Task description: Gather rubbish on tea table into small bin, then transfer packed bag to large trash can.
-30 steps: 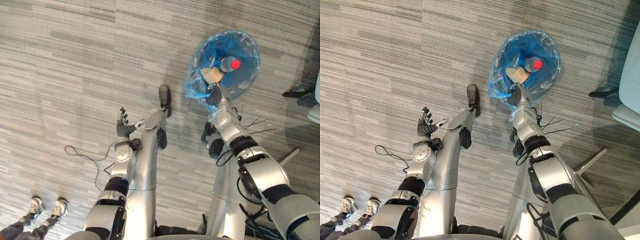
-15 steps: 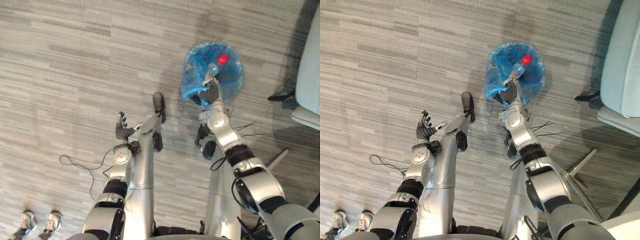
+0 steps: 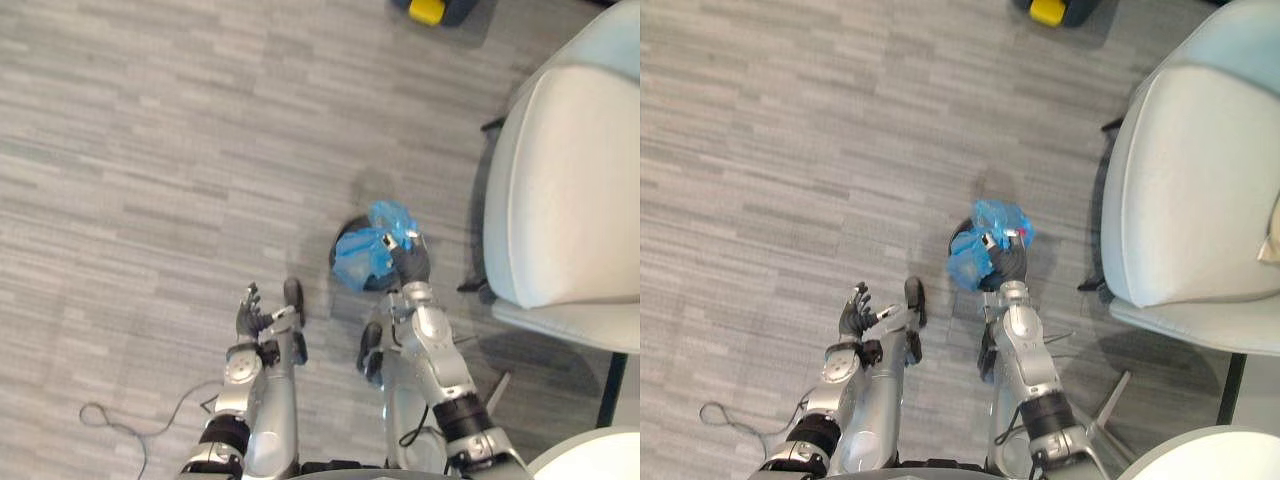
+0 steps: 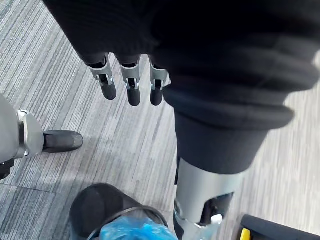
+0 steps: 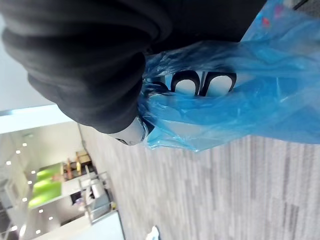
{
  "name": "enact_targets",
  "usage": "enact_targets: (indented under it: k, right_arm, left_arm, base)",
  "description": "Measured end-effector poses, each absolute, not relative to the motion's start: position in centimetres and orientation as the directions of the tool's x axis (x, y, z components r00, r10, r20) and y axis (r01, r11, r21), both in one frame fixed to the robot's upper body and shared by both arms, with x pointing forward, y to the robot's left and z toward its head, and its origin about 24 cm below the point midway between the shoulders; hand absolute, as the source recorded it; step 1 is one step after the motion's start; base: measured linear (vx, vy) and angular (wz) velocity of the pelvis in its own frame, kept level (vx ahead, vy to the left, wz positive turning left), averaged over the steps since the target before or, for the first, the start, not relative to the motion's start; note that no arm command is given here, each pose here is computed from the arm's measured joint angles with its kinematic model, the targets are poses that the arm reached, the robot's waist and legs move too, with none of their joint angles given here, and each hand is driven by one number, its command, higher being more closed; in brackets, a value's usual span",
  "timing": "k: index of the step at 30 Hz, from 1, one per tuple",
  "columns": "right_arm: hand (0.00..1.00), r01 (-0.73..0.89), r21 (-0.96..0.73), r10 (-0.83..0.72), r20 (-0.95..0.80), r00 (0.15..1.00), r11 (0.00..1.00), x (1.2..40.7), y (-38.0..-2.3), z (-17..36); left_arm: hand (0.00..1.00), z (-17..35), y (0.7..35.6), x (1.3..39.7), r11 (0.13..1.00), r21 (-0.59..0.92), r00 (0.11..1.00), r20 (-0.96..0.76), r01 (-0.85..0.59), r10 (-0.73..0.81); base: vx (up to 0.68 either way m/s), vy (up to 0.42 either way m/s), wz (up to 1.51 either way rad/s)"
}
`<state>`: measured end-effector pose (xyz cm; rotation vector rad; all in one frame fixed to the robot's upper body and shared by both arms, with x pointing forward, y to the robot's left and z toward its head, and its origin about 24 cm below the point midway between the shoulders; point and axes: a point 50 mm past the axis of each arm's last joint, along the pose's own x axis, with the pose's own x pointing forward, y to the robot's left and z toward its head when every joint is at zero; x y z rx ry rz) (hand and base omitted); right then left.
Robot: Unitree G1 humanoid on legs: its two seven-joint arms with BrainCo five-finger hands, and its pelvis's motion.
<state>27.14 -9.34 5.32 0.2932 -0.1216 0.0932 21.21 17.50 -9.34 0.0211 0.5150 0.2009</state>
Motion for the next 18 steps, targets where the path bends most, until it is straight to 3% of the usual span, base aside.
enact_targets:
  k: [8, 12, 18]
  right_arm:
    - [1.00, -0.190, 0.204, 0.147, 0.208, 0.967, 0.960, 26.7, -9.5, 6.4]
    - [1.00, -0.229, 0.148, 0.178, 0.292, 0.940, 0.962, 27.0, -9.1, 8.4]
    - [1.00, -0.238, 0.068, 0.199, 0.358, 0.912, 0.969, 27.2, -8.7, 9.8]
  left_arm:
    - [0.00, -10.9, 19.2, 17.9, 0.980, 0.135, 0.810, -0.551, -0.149, 0.199]
    - [0.00, -9.1, 19.0, 19.5, 0.982, 0.122, 0.868, -0.461, -0.143, 0.183]
    - [0.00, -6.1, 19.5, 20.0, 0.979, 0.105, 0.931, -0.307, -0.172, 0.196]
  base:
    - [0.06, 0.005, -0.48]
    - [-0.11, 0.024, -0.43]
    - [-0.19, -0.075, 0.65]
